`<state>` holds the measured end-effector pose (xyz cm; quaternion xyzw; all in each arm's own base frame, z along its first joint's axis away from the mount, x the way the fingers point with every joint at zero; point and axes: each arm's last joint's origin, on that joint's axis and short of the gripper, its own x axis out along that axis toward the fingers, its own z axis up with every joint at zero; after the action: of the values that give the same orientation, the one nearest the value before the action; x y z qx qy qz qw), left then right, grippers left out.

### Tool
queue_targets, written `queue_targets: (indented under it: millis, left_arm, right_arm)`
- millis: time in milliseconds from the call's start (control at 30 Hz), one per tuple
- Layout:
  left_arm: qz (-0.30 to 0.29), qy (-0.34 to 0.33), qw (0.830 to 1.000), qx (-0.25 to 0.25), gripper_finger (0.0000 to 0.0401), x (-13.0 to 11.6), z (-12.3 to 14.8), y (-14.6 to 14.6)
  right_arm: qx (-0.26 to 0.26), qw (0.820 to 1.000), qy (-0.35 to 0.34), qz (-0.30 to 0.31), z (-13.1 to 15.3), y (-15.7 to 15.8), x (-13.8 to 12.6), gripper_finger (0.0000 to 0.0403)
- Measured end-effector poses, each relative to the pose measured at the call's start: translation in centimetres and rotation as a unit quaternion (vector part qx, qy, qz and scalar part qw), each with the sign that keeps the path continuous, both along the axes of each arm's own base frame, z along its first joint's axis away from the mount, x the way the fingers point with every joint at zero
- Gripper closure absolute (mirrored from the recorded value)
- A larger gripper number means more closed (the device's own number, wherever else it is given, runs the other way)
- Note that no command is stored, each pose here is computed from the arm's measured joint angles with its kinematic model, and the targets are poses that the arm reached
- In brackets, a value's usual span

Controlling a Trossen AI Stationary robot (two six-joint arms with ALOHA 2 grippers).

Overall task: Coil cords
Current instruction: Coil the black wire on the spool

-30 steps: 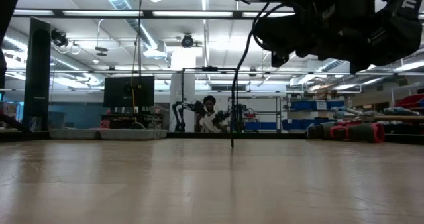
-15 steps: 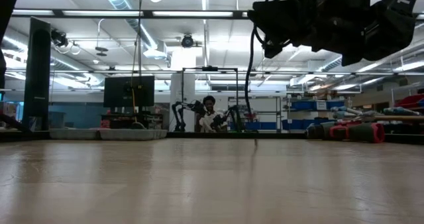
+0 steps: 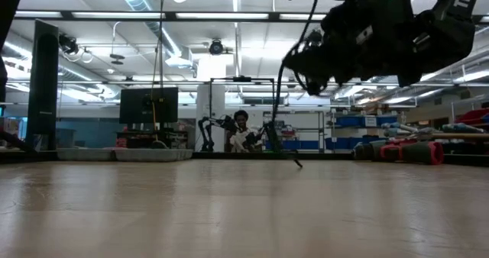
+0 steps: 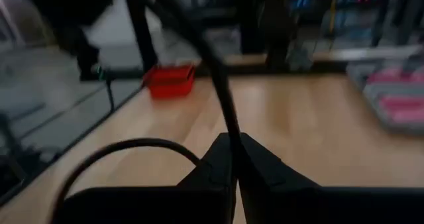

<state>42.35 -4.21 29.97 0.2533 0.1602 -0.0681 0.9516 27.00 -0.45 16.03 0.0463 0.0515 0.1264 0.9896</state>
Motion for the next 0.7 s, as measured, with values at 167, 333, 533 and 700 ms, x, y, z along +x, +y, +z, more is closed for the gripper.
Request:
queue_targets:
  millis: [167,333,533,700]
  left_arm:
    - [0.008,0.004,1.0,0.003,0.0401,0.0,-0.1,0.2]
    - [0.003,0.026,1.0,0.004,0.0401,-0.2,-0.4,0.1]
    - [0.002,0.049,0.999,0.006,0.0401,-0.5,-0.7,0.2]
    - [-0.009,0.042,0.999,0.0,0.0401,-0.4,-0.6,0.1]
  right_arm:
    - [-0.002,0.999,0.034,0.005,-0.7,0.1,-0.1,0.0396]
    - [-0.021,0.997,0.061,-0.032,-1.2,-0.2,-0.2,0.0397]
    - [-0.033,0.997,0.054,-0.042,-1.2,-0.6,-0.2,0.0397]
    - [-0.04,0.997,0.054,-0.041,-1.0,-1.0,-0.3,0.0397]
